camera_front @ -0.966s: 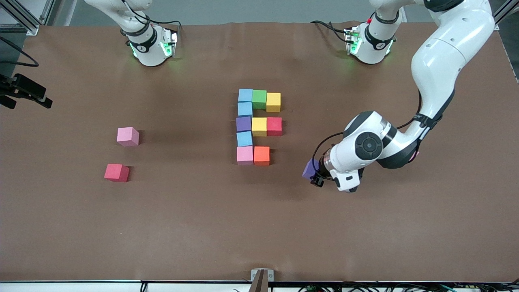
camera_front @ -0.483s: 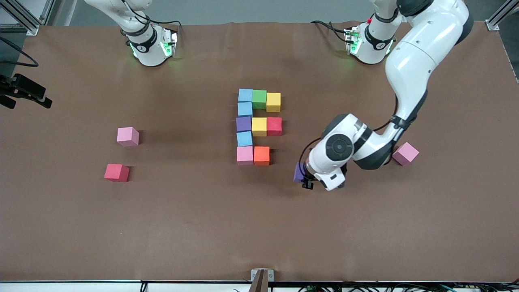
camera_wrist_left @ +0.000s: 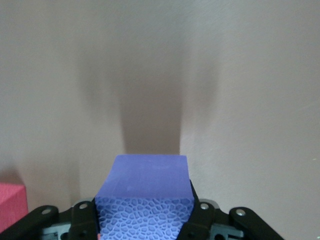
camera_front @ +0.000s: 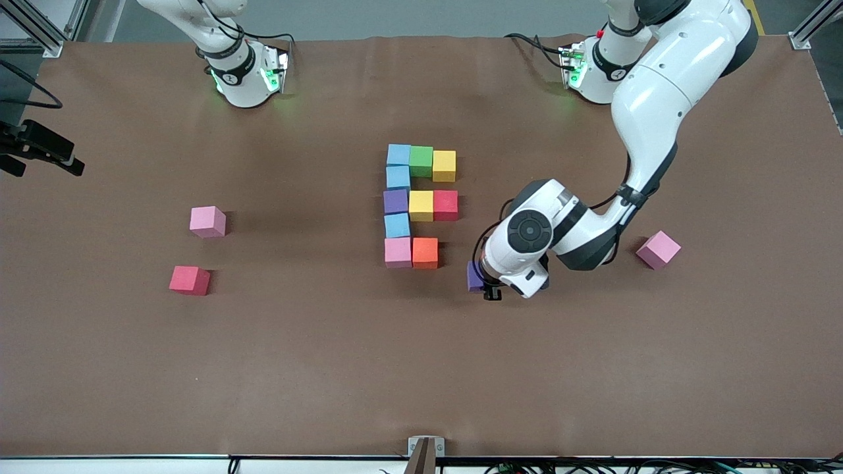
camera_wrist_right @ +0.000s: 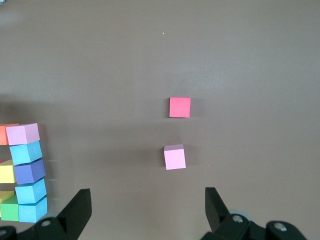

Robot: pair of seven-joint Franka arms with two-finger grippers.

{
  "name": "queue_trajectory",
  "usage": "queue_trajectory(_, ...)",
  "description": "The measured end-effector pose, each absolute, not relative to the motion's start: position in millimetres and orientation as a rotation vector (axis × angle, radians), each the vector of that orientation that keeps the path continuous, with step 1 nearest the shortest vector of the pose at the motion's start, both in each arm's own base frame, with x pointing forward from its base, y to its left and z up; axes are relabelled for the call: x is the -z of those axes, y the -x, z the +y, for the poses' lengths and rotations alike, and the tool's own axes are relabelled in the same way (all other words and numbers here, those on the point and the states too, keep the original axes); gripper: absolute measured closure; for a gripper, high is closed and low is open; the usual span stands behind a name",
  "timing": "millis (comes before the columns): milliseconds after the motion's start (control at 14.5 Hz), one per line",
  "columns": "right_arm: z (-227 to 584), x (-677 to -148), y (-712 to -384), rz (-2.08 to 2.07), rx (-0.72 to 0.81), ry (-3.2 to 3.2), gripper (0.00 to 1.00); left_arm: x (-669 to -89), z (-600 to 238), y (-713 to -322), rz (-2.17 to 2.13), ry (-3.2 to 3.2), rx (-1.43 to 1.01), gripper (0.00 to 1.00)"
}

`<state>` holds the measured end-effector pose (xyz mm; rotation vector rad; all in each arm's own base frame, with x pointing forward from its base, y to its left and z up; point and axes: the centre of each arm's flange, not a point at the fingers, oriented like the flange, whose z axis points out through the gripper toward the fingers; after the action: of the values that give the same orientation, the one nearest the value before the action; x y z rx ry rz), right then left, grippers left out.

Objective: Arrange 11 blocks into digit 3
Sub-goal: 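Carry the purple block toward the orange block with the left gripper, then lower the purple block beside the orange block with the left gripper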

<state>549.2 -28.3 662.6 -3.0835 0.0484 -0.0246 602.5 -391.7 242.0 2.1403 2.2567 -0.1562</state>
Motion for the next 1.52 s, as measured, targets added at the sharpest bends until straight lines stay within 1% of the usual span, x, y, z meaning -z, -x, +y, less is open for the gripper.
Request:
queue_trajectory(207,-28.4,-662.6,-549.2,0.049,0.025,3.084,0.0,-236.5,-413.3,-588.5,2.304,-2.091,0.165,0.43)
queue_trajectory(690,-28.7,-662.6,-549.2,0.049,0.025,3.084,0.0,-205.6,-428.1,-576.6,2.372,-2.025,0.13,0.43)
queue_trajectory(1034,-29.2,-662.6,-549.2,0.051,0.025,3.084,0.0,-195.5,-436.7,-561.1,2.369,-2.066,0.135,0.43)
queue_trajectory(1517,-33.0,-662.7,-549.0,0.062,0.026,3.083,0.0,-193.2,-443.0,-553.2,2.335,-2.112,0.136,0.43)
